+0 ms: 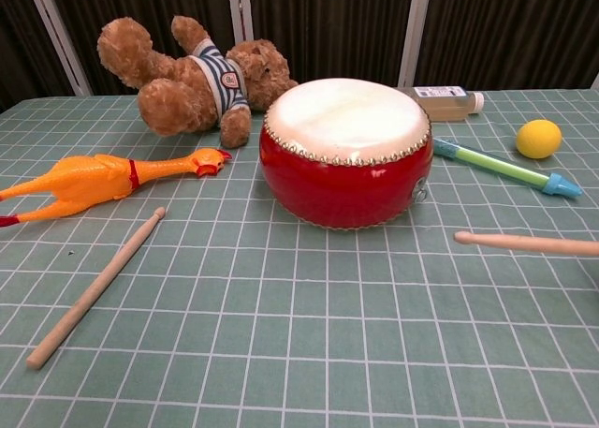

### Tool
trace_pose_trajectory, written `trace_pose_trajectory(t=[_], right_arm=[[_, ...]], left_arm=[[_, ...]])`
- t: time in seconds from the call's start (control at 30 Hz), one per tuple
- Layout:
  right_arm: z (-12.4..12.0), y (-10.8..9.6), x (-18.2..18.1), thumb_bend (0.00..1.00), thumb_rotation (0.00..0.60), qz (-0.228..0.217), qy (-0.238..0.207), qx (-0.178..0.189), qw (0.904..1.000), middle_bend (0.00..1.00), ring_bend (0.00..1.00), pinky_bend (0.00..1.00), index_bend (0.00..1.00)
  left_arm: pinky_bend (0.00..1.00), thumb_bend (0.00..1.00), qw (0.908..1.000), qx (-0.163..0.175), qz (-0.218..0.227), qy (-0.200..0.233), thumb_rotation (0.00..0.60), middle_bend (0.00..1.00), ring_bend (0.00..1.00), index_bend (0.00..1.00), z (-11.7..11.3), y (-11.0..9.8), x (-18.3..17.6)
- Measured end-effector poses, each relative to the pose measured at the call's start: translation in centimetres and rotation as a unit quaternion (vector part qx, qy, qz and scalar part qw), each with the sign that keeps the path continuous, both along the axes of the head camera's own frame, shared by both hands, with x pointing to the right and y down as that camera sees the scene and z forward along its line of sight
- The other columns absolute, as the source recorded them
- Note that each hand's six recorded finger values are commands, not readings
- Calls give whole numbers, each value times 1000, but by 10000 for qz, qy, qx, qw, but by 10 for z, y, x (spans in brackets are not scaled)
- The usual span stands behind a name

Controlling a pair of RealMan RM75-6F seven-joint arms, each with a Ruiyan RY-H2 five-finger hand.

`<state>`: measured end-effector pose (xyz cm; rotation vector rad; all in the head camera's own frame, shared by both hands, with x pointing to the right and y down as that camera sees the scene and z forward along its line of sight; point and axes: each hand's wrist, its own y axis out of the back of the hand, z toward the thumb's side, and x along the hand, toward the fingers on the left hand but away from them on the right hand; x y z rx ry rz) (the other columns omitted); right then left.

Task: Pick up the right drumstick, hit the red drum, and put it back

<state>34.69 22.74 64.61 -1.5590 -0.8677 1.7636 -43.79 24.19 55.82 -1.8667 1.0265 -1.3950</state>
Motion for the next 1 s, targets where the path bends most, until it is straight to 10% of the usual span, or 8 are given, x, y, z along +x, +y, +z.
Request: trace_pose_trajectory(t=[0.8,1.0], right_arm=[[9,2,-5,520,600,-192,406,-288,9986,938,885,745,237],[-6,-7,-1,501,600,-145,315,-40,9994,671,646,502,137]], left_arm=[[0,0,10000,-41,1,-23,600,0,0,0,1,0,-1],[0,0,10000,-26,-12,-11,600,0,0,0,0,0,-1]])
